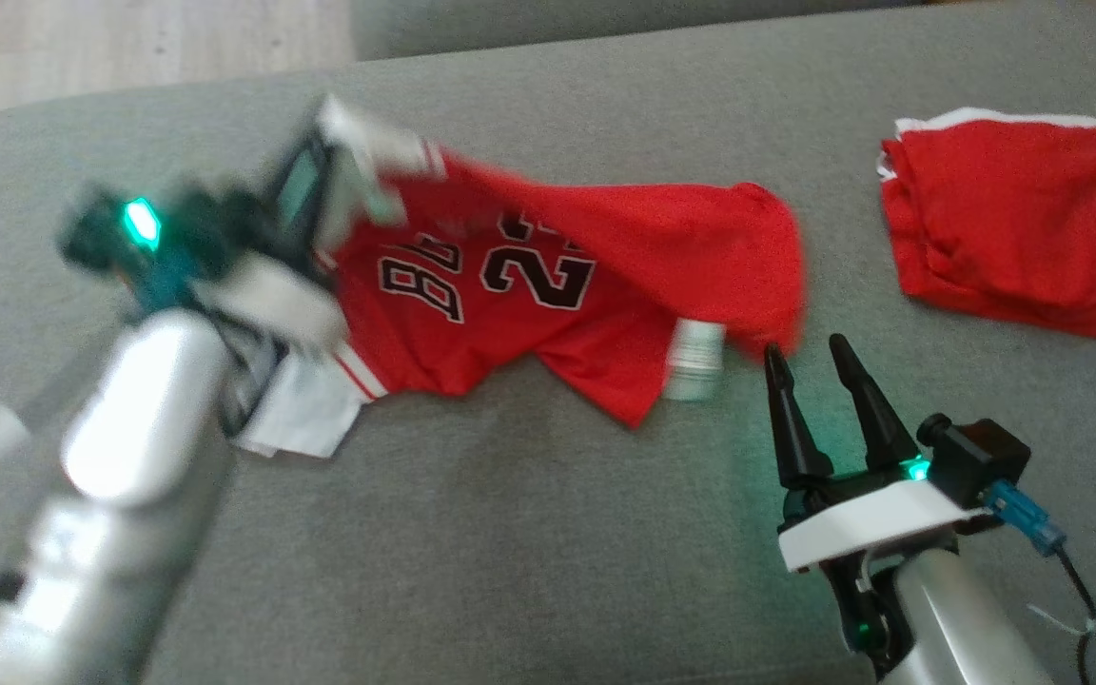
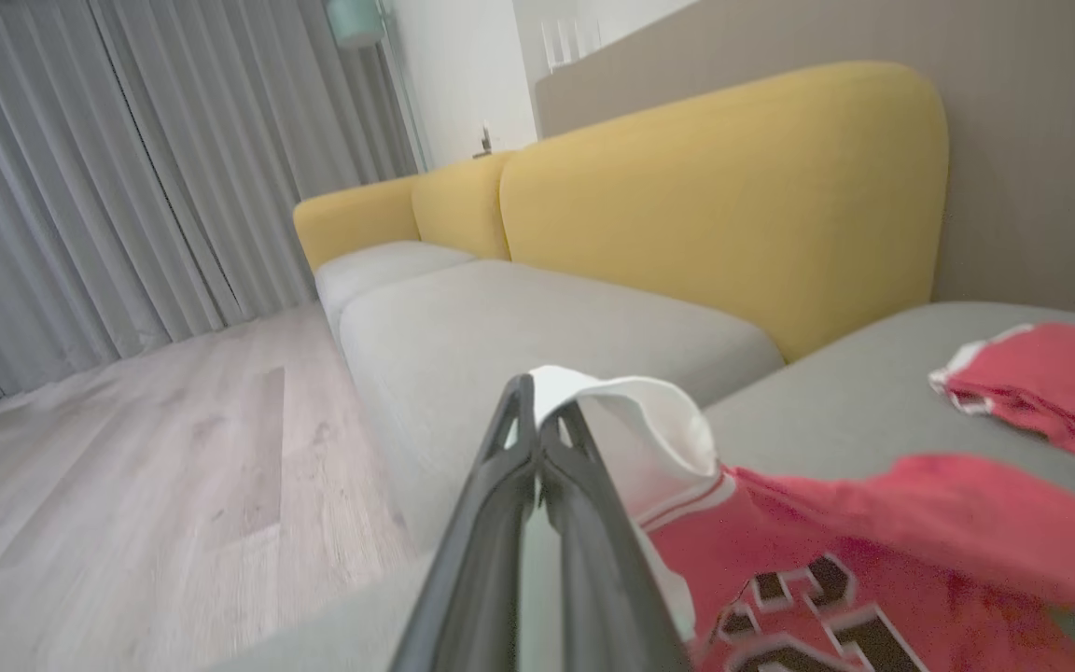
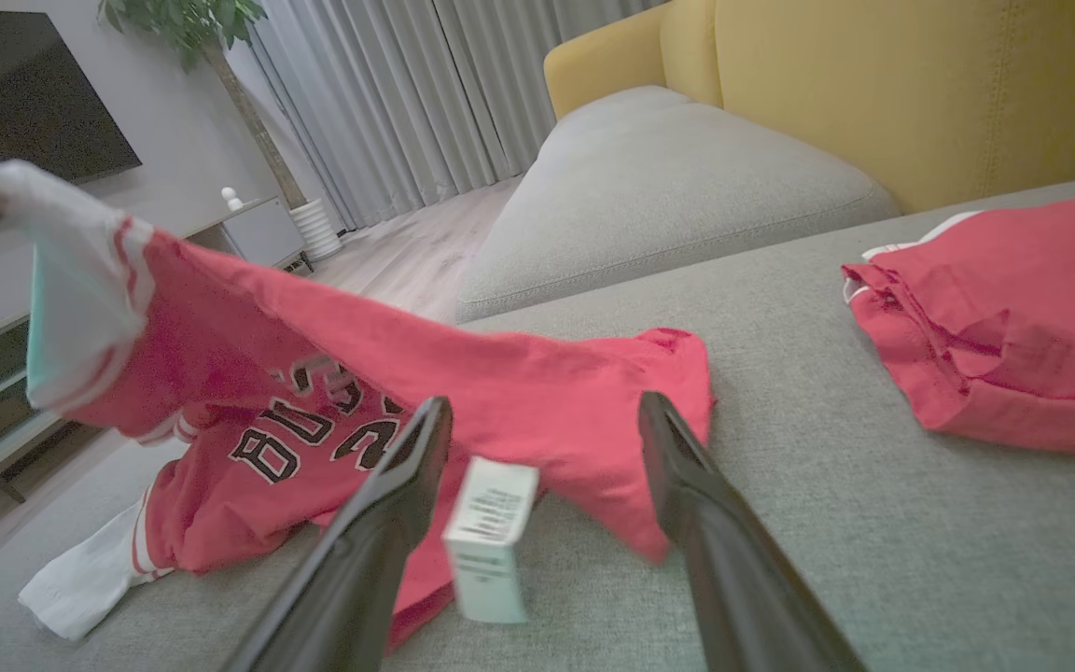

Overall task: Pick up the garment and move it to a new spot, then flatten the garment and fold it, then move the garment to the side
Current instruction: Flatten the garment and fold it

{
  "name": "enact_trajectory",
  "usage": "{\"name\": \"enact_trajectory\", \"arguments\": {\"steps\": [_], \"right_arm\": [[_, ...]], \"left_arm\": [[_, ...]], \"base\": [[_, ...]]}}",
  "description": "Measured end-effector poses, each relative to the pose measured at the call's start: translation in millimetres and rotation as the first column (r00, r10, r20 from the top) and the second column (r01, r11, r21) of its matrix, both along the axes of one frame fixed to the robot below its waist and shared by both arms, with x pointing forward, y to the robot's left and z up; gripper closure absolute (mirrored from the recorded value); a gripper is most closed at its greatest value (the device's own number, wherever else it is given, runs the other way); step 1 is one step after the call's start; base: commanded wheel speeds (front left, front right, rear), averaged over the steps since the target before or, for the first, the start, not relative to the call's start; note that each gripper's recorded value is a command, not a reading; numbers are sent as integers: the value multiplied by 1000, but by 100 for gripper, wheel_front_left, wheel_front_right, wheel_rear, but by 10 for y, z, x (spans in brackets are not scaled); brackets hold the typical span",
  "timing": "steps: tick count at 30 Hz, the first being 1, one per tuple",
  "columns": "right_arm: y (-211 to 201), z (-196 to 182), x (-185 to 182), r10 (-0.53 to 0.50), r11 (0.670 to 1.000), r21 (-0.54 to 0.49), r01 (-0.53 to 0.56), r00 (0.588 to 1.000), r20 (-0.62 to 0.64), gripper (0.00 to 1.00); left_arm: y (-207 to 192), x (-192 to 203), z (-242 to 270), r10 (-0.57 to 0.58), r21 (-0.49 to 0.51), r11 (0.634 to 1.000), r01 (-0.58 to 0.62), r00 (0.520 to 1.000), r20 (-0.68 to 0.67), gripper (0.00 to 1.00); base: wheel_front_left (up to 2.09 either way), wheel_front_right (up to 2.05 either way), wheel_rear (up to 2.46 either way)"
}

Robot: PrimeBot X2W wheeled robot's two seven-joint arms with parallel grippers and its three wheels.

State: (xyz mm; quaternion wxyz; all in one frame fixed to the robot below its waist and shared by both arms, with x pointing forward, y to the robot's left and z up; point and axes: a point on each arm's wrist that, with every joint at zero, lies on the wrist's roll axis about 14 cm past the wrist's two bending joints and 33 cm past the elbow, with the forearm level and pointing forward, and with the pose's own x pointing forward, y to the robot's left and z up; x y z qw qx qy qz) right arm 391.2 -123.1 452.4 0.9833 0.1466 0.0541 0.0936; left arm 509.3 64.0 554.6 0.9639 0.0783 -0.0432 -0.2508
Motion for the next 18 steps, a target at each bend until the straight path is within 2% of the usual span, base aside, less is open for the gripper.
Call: {"name": "enact_trajectory", "arguments": {"steps": [4,8,11,16,17,18], "right_arm": [[-33,-3,21,-10,1000,10,10,1000,-3,0],[-122,29,62,-35,999,15,35,999,5,0],[-202,-23,37,-60,998,20,60,998,-14,0],[-333,-97,20,-98,995,17,99,994,-41,0],[-346,-116,16,-102,995,17,103,994,-47,0],[-346,-116,16,-102,995,17,103,994,-47,0]], "left_arm": [[-34,420,396,7,-69,998,-8,1000,-10,100],[63,802,416,38,15,999,-37,998,-43,100],[118,1105,490,68,42,997,-66,997,-47,100],[77,1580,808,100,44,994,-102,994,44,100],[86,1664,853,115,46,992,-118,991,68,77],[86,1664,853,115,46,992,-118,991,68,21]], "base": [[0,0,0],[0,0,0],[0,0,0],[0,0,0],[0,0,0],[0,0,0]]}}
